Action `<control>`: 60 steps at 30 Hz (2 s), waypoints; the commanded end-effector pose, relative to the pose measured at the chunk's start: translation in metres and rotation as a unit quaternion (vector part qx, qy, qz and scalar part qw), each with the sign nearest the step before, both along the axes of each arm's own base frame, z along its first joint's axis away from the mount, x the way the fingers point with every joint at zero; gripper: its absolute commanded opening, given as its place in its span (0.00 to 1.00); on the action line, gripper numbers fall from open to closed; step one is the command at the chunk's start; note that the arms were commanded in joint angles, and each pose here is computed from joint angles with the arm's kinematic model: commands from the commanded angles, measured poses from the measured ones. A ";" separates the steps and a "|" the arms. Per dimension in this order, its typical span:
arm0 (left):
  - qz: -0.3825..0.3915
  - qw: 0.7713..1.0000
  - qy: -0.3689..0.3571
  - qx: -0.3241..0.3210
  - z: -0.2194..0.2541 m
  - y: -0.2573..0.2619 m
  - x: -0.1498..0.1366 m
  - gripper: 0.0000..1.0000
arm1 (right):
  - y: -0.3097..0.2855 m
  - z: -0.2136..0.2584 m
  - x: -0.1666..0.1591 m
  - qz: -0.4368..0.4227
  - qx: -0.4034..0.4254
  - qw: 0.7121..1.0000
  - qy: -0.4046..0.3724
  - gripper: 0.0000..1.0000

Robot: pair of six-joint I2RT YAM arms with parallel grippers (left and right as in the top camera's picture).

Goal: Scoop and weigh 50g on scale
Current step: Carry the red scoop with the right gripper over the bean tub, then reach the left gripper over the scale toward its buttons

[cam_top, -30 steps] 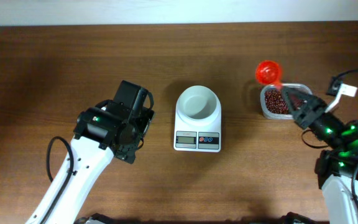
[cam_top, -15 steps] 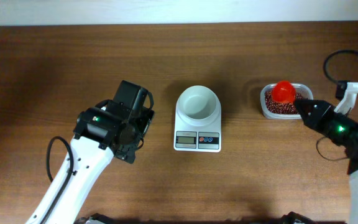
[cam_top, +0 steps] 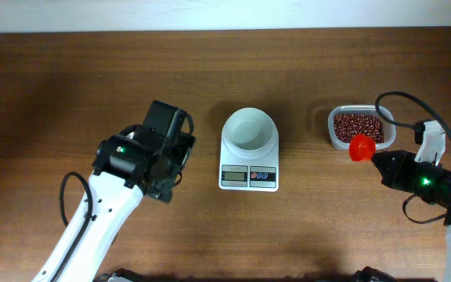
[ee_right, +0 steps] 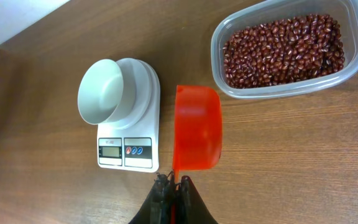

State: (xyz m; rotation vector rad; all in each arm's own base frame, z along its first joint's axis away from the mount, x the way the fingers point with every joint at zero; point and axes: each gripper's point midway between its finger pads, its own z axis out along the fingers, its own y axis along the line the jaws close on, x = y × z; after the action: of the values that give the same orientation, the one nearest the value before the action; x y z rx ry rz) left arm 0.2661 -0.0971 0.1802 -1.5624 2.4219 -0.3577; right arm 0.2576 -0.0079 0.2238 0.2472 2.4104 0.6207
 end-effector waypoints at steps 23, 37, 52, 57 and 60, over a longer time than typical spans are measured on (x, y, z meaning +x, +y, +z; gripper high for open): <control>-0.606 0.763 -0.192 0.116 0.035 -0.113 -0.008 0.00 | 0.019 0.008 -0.007 0.029 0.047 0.998 -0.006 0.04; -0.681 0.695 -0.147 0.180 -0.022 -0.176 -0.026 0.00 | 0.019 0.009 -0.006 0.021 0.055 0.998 -0.004 0.04; -0.682 0.694 -0.140 0.181 -0.045 -0.192 -0.014 0.00 | 0.009 0.022 0.013 0.024 0.027 0.998 -0.057 0.04; -0.679 0.695 -0.153 0.179 -0.043 -0.197 -0.010 0.00 | 0.023 0.014 0.015 0.056 0.026 0.997 -0.046 0.04; -0.680 0.695 -0.152 0.179 -0.045 -0.198 -0.009 0.00 | 0.034 0.012 0.017 0.096 0.009 0.994 -0.054 0.04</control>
State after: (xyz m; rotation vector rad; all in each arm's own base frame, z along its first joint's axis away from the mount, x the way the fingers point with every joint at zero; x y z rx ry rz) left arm 0.2533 -0.2910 0.1358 0.6243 2.6171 -0.2818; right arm 0.2725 0.0172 0.2344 0.0932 2.3501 0.7269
